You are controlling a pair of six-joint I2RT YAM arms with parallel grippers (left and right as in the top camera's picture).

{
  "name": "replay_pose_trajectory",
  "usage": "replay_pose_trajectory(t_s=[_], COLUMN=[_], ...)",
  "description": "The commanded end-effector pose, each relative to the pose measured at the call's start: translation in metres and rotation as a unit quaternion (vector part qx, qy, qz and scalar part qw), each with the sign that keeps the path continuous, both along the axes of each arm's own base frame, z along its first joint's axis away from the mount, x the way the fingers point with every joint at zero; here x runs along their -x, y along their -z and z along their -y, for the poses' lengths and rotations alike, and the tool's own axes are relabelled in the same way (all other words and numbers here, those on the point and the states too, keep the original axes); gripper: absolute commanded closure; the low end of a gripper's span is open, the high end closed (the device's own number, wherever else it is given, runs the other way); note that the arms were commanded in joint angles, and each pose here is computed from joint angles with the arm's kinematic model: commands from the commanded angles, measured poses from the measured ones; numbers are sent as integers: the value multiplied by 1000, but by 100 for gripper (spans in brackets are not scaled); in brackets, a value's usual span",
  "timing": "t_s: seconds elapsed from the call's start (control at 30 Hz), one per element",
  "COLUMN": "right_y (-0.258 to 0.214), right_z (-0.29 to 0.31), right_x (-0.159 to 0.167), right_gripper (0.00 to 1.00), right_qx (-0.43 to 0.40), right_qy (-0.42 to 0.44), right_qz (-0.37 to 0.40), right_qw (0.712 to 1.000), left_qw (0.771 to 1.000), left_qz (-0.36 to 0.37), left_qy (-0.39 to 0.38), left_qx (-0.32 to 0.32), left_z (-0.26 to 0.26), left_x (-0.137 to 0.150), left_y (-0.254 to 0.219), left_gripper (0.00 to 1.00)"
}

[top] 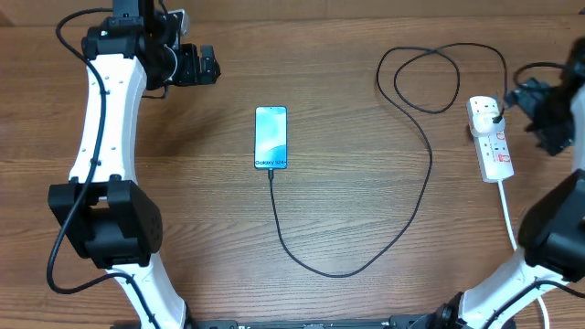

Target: Plug charger to phone and switch on socket

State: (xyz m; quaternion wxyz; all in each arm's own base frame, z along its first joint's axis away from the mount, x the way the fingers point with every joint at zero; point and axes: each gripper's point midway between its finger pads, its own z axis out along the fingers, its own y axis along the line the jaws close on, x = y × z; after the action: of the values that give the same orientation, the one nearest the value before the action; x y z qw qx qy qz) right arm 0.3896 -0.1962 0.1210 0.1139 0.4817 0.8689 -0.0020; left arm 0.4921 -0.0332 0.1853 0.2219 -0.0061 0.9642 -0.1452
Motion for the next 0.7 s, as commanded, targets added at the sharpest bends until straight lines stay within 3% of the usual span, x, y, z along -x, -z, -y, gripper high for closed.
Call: replay_pose_trajectory(t_s=[0.0,0.67], right_y=[9,85], right_z=[25,30], right_x=[11,22], right_gripper=[2,0], right_qx=[-5,-12], right_qy=[56,32], right_qz=[-8,-47], right_qw=[998,998], left_qw=[1000,1000], left_qz=[-4,-4], left_qy=[-4,-4], left_qx=[-6,-6], left_z=[-1,-1], left_x=[-1,-1], left_y=[4,4], left_gripper=[0,0])
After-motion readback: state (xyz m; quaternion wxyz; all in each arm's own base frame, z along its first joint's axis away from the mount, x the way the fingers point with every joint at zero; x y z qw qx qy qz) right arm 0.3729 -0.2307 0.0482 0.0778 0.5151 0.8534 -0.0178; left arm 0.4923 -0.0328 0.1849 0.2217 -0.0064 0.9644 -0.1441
